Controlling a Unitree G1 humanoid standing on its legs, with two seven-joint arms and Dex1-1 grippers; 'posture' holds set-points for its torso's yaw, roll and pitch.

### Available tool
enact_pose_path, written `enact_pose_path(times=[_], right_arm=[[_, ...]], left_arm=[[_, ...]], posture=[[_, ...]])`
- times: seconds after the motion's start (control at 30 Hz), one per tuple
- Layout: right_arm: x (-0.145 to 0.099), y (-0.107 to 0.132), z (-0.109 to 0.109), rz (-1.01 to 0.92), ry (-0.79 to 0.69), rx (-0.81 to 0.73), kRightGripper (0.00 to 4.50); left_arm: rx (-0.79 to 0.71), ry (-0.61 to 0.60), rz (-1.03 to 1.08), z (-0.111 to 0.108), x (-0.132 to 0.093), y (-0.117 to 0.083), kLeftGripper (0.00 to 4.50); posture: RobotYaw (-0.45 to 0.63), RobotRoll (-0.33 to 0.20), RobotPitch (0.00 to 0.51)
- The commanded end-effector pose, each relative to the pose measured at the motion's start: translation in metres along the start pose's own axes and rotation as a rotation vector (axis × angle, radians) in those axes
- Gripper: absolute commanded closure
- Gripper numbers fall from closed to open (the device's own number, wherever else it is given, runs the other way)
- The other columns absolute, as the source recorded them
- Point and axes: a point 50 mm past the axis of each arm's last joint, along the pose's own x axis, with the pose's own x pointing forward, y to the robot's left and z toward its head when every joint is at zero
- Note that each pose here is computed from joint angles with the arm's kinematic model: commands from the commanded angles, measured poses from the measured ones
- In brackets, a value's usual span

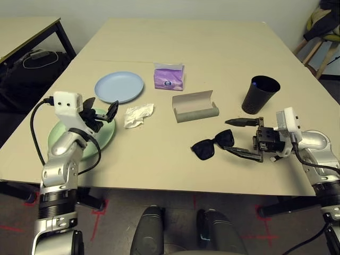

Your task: Organize and tidy the items on the table.

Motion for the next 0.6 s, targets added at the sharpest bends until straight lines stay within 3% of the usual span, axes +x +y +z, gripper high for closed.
enact_pose_path(times=[0.03,0.2,0.6], right_arm=[[0.009,-0.002,0.006,0.006,-0.023,0.003,0.00],[0.018,-0.003,0.014,0.013,-0.038,0.004,0.00],[0.026,-0.003,0.019,0.014,-0.053,0.013,0.00]], left_arm=[[-0.041,0.109,0.078,0.002,-0.004,0.016,0.04],[-0.099,0.280,0.149,0.007,-0.008,0.032,0.04],[-0.160,0.479,0.288,-0.003,-0.016,0.069,0.04]], posture=[[0.25,0.000,0.067],[0.25,0.000,0.070],[0.26,0.000,0.073]])
